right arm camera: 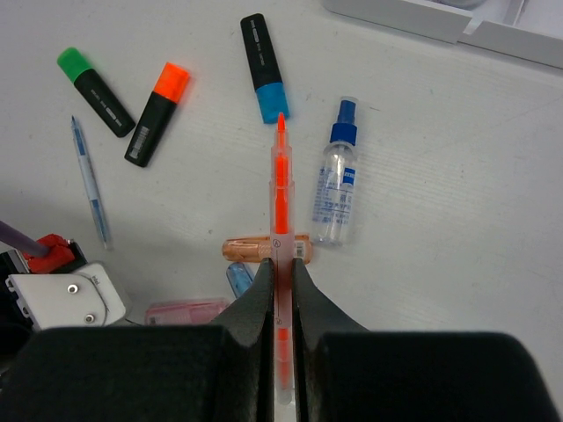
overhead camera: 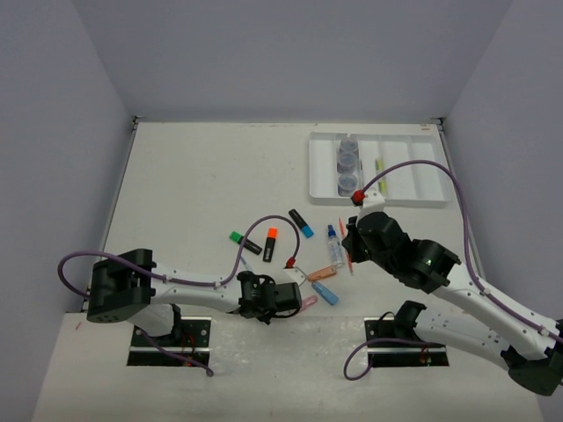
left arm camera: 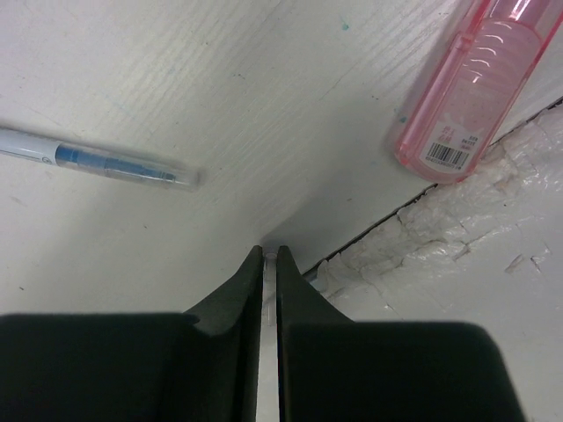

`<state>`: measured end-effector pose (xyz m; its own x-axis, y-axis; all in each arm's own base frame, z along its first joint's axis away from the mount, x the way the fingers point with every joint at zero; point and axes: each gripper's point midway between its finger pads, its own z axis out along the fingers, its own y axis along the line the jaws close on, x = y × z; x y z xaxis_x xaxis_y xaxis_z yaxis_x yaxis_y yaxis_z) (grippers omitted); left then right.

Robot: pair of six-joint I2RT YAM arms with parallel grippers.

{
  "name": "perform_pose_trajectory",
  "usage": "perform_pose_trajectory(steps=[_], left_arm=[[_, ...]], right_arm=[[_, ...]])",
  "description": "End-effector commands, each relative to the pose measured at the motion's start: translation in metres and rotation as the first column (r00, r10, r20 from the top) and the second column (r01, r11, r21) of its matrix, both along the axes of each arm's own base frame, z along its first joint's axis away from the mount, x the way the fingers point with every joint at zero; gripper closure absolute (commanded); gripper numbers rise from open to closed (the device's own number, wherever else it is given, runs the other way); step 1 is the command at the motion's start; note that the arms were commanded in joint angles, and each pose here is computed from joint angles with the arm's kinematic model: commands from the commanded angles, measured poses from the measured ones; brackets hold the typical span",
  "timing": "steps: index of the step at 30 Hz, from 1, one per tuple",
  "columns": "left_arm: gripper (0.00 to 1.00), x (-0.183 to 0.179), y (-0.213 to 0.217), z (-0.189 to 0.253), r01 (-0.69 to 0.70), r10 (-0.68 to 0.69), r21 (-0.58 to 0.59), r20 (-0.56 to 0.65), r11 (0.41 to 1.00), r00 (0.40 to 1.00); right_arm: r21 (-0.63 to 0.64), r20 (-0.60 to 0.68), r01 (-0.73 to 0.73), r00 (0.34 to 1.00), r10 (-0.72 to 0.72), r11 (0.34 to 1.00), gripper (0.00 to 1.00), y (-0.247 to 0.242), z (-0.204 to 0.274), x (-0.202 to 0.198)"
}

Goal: Sort the stationery into containers
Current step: Close the pen cap on the pen.

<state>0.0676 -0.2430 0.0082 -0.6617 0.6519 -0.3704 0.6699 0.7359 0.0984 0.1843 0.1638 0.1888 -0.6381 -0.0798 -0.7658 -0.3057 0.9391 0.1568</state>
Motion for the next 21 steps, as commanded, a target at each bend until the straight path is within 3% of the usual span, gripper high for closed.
perform_pose_trajectory(steps=[1, 9, 15, 19, 21], left_arm=[[0.99, -0.006, 0.018, -0.017, -0.008, 0.01, 0.055, -0.038, 0.998, 0.999], [1.0, 0.009, -0.001, 0.02, -0.04, 0.04, -0.013, 0.025, 0.999, 0.999], [1.0, 0.043, -0.026, 0.084, -0.131, 0.157, -0.17, 0.152, 0.977, 0.976], [1.0, 0.088, -0.038, 0.16, -0.256, 0.387, -0.41, 0.278, 0.876, 0.879], [1.0, 0.103, -0.034, 0.197, -0.318, 0.535, -0.564, 0.272, 0.762, 0.8]], right_arm=[[0.012, 0.007, 0.002, 1.0, -0.002, 1.0, 1.0, -0.001, 0.0, 0.0], [0.028, -0.002, 0.002, 1.0, -0.002, 1.0, 1.0, 0.001, -0.002, -0.002], [0.137, 0.012, -0.106, 0.994, 0.106, 0.985, 1.0, 0.024, 0.001, -0.01], [0.348, 0.087, -0.291, 0.957, 0.278, 0.891, 1.0, 0.065, 0.015, -0.028], [0.464, 0.139, -0.338, 0.941, 0.309, 0.819, 1.0, 0.079, 0.025, -0.036]])
